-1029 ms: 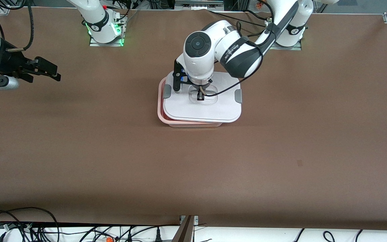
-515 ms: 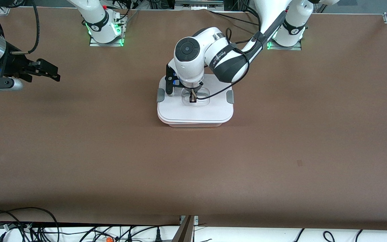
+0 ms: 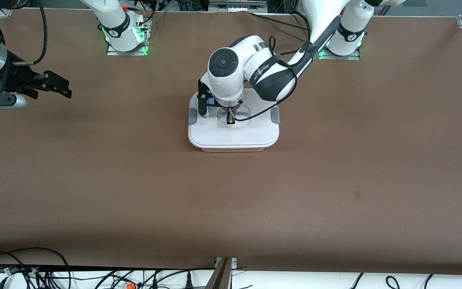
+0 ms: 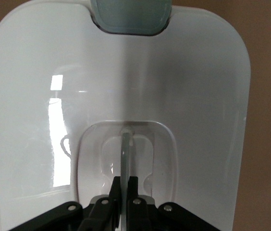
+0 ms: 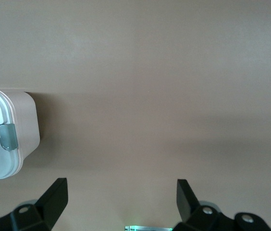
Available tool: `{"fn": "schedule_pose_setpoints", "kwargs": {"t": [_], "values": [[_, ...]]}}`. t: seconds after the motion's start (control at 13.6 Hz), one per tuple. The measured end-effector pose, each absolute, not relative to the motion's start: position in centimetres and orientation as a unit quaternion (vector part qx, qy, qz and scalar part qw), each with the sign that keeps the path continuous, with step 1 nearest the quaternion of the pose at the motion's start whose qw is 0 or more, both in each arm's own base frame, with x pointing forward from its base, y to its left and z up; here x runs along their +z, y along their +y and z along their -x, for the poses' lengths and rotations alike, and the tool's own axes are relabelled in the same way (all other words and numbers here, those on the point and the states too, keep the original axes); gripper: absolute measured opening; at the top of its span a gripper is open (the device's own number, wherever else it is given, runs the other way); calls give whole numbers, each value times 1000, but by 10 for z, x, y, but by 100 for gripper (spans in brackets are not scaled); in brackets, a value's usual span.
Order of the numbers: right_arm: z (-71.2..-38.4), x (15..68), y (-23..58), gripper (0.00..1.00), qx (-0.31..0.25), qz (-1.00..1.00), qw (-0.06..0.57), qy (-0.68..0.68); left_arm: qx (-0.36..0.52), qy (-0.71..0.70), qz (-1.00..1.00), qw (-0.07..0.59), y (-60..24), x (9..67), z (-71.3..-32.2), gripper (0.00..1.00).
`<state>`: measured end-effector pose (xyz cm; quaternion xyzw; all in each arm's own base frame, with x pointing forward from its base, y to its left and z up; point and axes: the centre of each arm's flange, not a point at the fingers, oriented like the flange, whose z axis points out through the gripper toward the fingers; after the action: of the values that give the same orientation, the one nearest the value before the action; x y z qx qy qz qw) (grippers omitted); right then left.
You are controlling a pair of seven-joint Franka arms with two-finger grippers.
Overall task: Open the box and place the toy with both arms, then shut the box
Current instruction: 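Press the lid down onto the box with the left gripper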
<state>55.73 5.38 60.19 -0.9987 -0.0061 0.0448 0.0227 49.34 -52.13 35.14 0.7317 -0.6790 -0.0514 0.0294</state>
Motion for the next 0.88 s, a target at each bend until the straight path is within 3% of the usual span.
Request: {"fn": "schedule_pose_setpoints", "kwargs": {"t": [0.88], "values": [[-563,601,59,100,23,1000,9,-13,-51,-670,-740,22,-529,348,-493,7]]}}
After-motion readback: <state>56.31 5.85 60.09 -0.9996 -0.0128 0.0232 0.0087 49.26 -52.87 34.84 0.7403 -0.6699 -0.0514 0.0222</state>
